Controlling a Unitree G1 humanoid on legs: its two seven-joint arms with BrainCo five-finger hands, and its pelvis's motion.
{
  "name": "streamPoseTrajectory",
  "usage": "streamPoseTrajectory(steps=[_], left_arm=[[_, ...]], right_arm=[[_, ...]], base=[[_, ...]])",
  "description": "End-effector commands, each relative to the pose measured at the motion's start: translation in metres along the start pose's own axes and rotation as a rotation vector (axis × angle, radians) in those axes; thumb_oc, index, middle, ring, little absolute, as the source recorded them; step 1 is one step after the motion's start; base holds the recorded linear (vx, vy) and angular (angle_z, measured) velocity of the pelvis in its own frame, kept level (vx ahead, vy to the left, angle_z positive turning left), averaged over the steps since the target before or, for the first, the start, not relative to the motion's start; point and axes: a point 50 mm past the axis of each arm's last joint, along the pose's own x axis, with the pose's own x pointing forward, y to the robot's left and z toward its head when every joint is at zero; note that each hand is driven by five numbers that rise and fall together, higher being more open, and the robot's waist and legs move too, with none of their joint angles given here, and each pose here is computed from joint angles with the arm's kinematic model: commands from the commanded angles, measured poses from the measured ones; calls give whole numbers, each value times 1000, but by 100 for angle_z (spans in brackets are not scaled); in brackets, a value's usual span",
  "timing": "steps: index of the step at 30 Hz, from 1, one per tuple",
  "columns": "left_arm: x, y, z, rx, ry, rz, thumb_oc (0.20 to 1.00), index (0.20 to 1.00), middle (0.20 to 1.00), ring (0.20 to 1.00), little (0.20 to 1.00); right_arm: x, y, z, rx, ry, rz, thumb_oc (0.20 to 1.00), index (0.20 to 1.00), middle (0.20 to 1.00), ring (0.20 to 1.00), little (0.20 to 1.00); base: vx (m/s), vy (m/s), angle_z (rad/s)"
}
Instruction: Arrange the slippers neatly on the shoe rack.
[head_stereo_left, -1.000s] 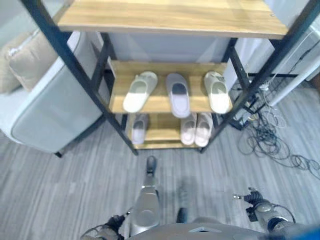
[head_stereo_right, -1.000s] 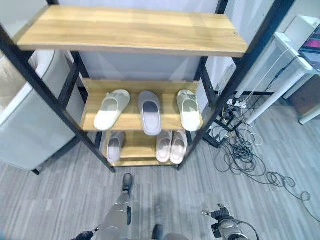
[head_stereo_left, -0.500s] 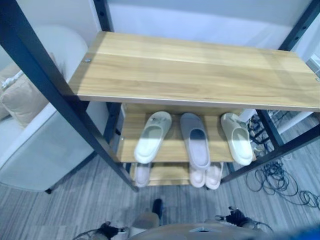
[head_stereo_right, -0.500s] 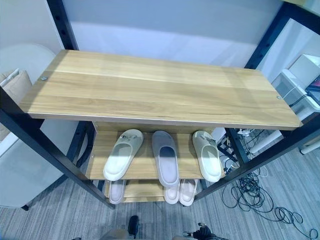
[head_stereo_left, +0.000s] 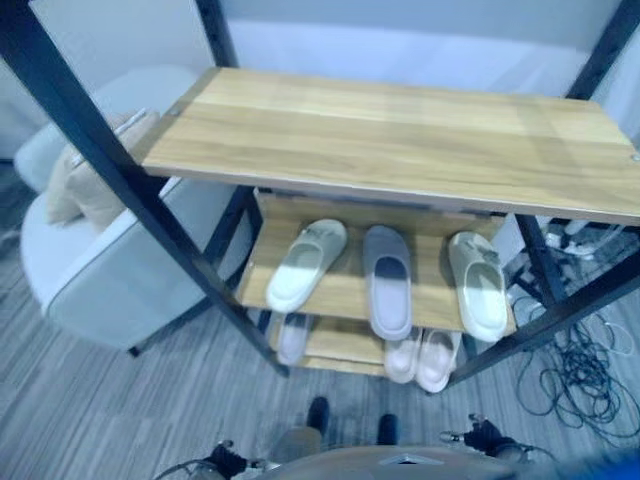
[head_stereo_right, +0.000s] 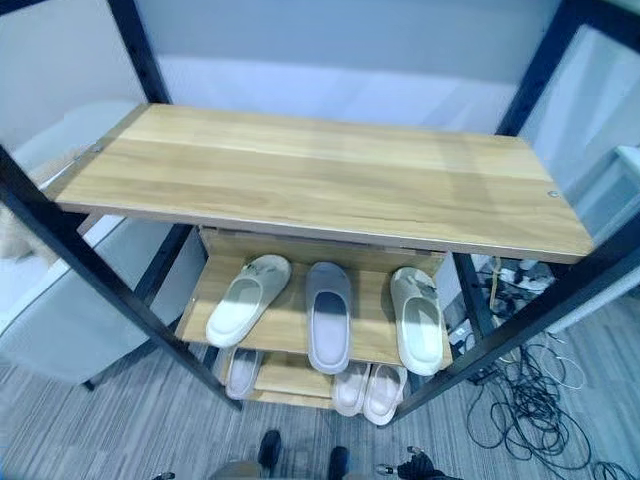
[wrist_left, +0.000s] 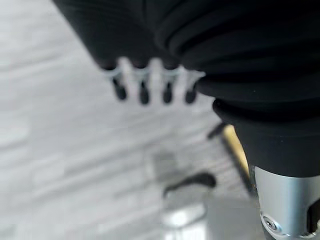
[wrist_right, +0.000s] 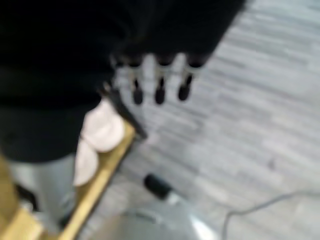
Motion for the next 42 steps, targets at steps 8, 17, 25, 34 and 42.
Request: streamPoseTrajectory(steps=[8,17,25,34,42], left_arm=[[0,-2,9,-23,-30,-6,1000,1000,1000,1000,1000],[1,3,26,-31,-135,17,1000,1000,1000,1000,1000],[-4,-20,36,11,-193,-40,1000,1000,1000,1000,1000],[-8,-40,28,73,-182,-96,1000,1000,1000,1000,1000],[-10,-41,40,93,-244,-98,1000,1000,1000,1000,1000]], right_arm=[[3,-34,34,-40,-170,-89,1000,1000,1000,1000,1000],[-6,-2,61,-129,-334,22,1000,1000,1000,1000,1000],[-6,7,63,-134,-340,48,1000,1000,1000,1000,1000],[-16,31,123,-170,-538,131,1000,1000,1000,1000,1000],[-45,59,180,-278,-785,271,1000,1000,1000,1000,1000]], base=[[80,76,17],[31,81,-18],[37,33,-6],[13,21,2],[-21,-6,3]])
